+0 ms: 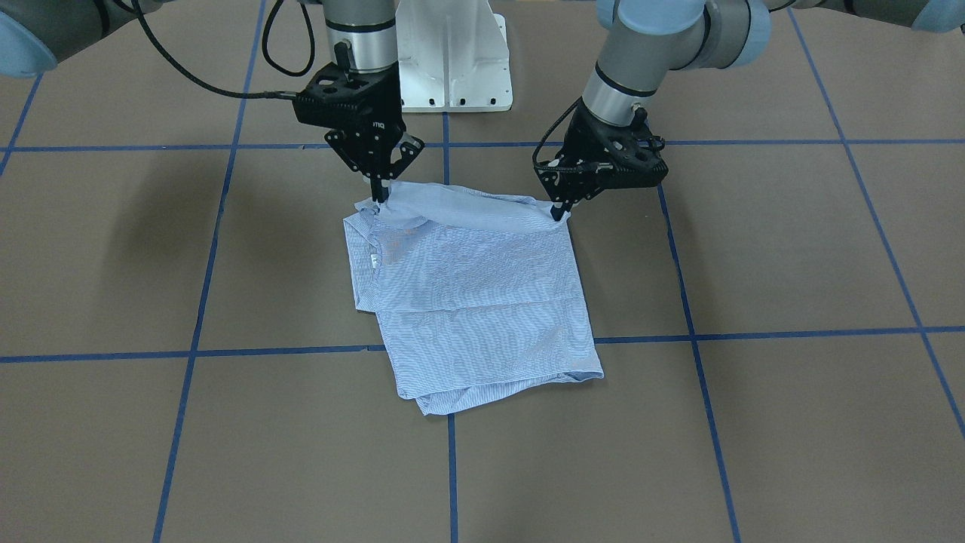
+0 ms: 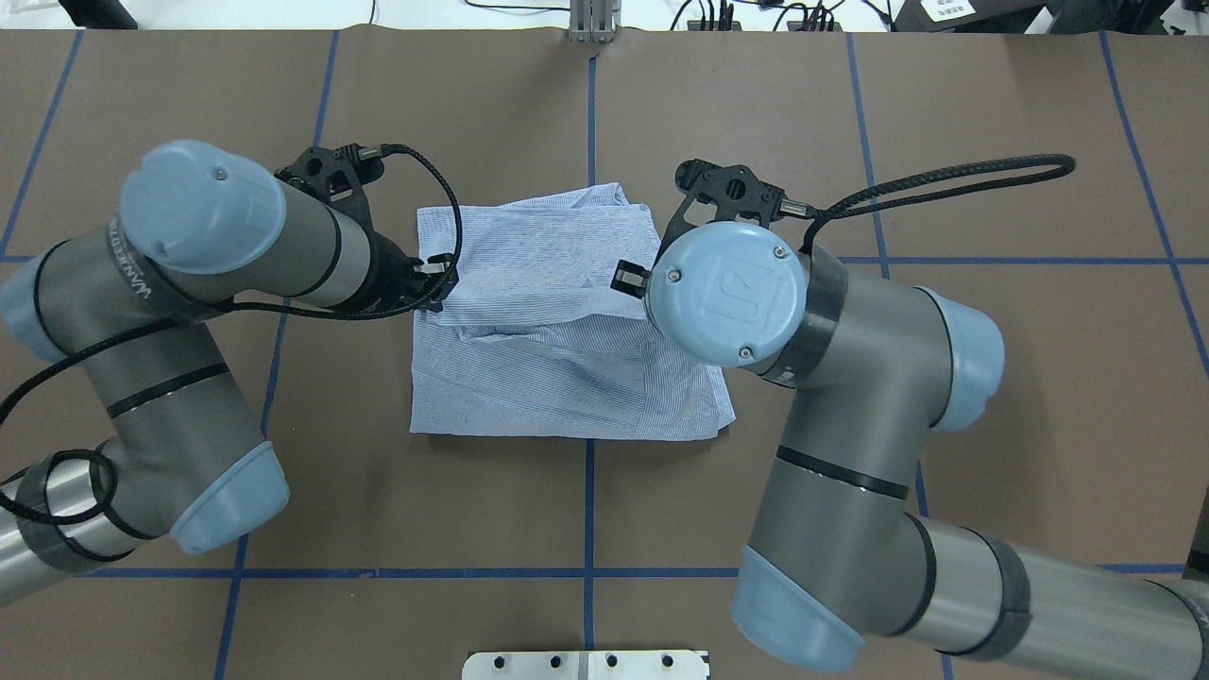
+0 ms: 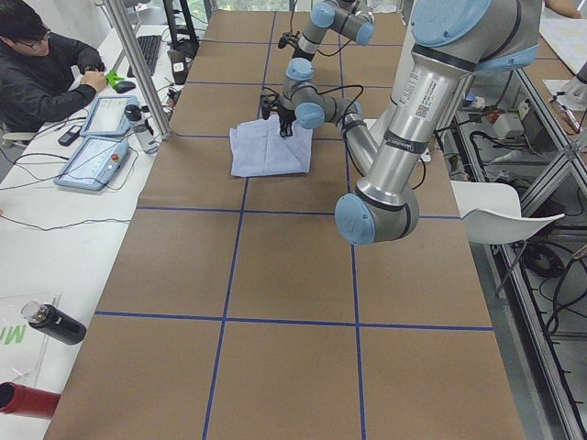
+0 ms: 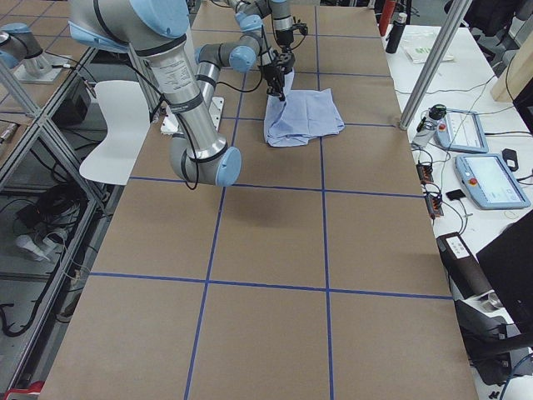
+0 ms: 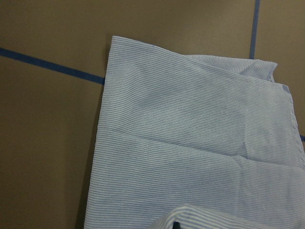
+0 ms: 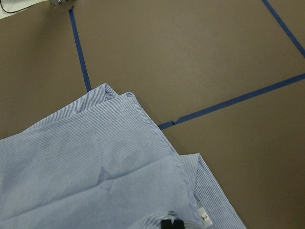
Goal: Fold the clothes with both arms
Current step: 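Lift the near edge with both grippers and fold it toward the collar, then lay the folded edge down and open both grippers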
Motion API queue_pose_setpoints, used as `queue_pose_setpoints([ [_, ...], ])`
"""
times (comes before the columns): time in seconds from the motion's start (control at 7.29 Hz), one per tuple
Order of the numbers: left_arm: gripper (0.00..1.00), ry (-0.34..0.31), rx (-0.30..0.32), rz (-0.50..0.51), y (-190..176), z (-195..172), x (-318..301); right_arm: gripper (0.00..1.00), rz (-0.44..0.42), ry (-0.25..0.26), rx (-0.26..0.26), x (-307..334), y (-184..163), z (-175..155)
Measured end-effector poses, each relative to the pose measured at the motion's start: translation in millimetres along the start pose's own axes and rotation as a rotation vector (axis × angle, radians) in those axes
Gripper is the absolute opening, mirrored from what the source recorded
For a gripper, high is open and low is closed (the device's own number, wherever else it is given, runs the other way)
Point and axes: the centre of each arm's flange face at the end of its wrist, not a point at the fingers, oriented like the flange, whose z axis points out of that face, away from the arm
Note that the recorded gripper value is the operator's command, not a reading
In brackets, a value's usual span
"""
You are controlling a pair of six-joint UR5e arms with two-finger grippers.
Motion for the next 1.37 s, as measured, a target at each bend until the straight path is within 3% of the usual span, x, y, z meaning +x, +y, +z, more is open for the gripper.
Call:
queue_pose_setpoints([
  [0.55,0.00,-0.041,0.064,0.063,-44,71,7,0.00,-0.045,0.041,0.043,-22,-34,90],
  [1.37,0.00,-0.049,0.125,0.149,-109,83,13,0.00,-0.092,0.066,0.043,-34,-75,118],
])
